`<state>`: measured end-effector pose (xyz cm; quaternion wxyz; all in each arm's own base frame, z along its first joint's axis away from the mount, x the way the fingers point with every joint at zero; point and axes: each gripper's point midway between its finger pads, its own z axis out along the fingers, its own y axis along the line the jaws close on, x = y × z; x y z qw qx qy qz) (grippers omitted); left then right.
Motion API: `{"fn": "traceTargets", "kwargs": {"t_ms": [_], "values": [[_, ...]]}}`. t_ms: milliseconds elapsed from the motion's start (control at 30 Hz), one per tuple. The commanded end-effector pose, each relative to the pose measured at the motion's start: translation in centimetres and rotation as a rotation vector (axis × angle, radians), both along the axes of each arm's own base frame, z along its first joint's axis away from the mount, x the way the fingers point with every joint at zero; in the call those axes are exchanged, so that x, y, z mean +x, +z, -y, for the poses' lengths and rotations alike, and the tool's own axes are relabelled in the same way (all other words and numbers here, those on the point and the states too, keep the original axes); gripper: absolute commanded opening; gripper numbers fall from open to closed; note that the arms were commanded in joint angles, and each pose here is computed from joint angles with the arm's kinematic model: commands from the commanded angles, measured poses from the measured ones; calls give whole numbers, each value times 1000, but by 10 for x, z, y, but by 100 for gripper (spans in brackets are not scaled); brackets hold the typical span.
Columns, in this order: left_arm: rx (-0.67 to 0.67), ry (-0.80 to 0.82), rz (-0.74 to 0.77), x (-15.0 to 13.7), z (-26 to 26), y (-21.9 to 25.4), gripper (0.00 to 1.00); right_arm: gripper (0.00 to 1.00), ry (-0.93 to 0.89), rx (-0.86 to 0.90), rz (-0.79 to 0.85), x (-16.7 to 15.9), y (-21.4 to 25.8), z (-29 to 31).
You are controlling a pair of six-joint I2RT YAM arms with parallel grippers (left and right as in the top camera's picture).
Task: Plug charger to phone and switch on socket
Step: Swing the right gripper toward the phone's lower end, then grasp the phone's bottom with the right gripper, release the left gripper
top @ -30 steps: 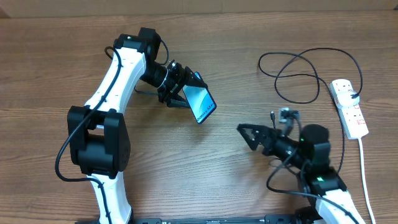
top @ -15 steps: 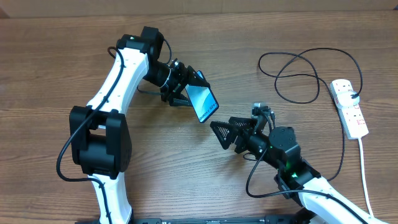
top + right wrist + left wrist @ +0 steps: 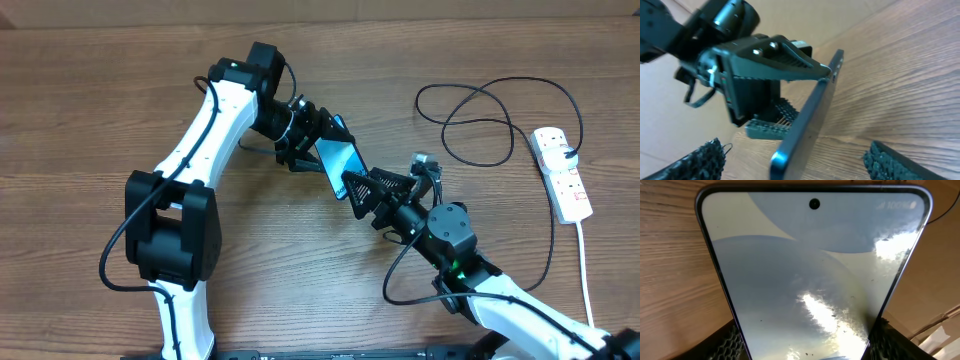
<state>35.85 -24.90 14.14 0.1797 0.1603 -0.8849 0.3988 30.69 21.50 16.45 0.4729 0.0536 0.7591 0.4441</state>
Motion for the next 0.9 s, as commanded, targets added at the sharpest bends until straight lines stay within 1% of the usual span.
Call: {"fn": "traceTargets", "kwargs": {"t_ms": [0,100,267,433,667,867], "values": [[-33,-5,6,2,13,10,40,90,-16,4,-1,8,1,-3],[-34,-8,4,1,19,10,40,90,-20,13,-21,12,-2,-5],[-38,-24,16,-2,30,10,40,87,-19,16,-15,16,2,-8],[-20,-30,21,-5,40,8,40,78,-23,19,-9,18,5,-8],[3,-50,32,-10,47,5,40,70,-57,11,-12,21,3,-3],[1,-47,35,-9,47,5,40,57,-55,12,-12,21,3,-4]]}}
